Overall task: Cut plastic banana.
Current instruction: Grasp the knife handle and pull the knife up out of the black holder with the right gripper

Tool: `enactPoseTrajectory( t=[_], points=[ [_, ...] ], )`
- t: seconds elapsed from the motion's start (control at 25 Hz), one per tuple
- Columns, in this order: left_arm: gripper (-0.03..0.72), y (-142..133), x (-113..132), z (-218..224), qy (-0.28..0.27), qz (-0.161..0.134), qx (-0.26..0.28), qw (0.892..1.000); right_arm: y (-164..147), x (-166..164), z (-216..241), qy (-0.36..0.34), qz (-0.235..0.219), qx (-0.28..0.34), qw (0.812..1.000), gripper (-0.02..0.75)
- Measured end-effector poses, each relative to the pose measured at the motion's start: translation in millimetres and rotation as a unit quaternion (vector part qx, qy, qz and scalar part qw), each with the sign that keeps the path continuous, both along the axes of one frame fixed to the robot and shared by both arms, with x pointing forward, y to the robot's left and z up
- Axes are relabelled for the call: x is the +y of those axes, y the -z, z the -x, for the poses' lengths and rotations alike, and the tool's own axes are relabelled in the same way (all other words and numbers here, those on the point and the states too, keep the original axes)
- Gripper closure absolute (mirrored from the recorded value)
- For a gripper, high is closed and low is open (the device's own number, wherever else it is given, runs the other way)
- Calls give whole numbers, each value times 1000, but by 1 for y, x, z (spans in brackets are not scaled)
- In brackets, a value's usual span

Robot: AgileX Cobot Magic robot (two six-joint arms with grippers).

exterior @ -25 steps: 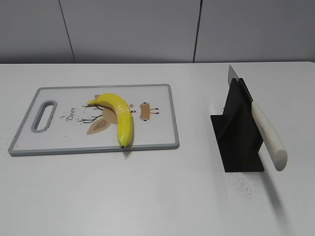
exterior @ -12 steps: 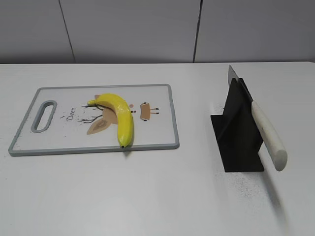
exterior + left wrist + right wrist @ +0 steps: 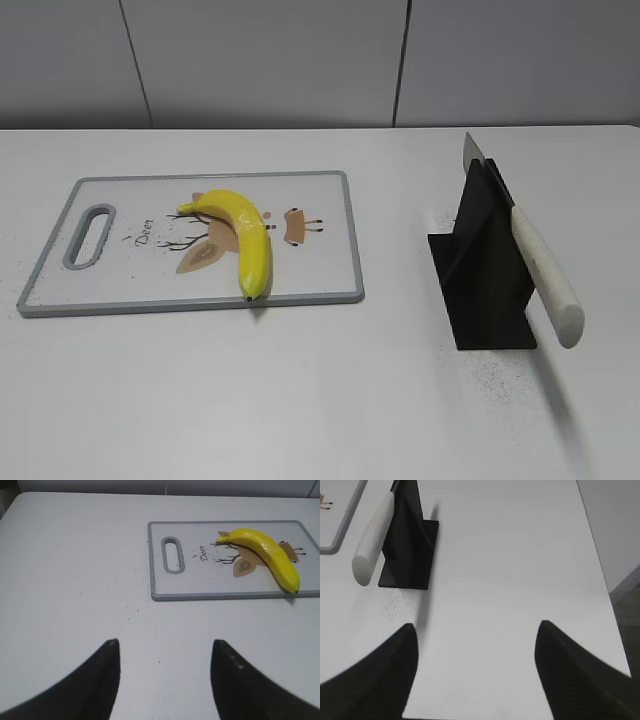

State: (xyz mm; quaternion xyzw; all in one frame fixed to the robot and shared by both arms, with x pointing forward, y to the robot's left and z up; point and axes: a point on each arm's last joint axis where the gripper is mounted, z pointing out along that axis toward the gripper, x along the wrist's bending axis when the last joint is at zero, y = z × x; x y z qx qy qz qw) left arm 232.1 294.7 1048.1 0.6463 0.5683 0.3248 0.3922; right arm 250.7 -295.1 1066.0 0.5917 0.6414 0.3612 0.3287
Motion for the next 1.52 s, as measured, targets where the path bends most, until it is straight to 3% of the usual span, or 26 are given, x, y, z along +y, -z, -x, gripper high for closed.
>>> enactPoseTrajectory(
  t=[0.48, 0.84, 1.04, 1.24, 1.52],
  points=[
    [125, 0, 0, 0, 0, 0, 0, 1000, -41, 9, -37, -53, -18, 51, 997, 157],
    [125, 0, 0, 0, 0, 0, 0, 1000, -49, 47, -89, -122, -33, 163, 979, 157],
    [125, 0, 0, 0, 0, 0, 0, 1000, -52, 68, -122, -118, -25, 219, 968, 157],
    [125, 0, 0, 0, 0, 0, 0, 1000, -35, 90, -164, -103, -1, 284, 953, 157],
    [125, 0, 0, 0, 0, 0, 0, 1000, 24, 114, -208, -86, 42, 391, 916, 157]
  ],
)
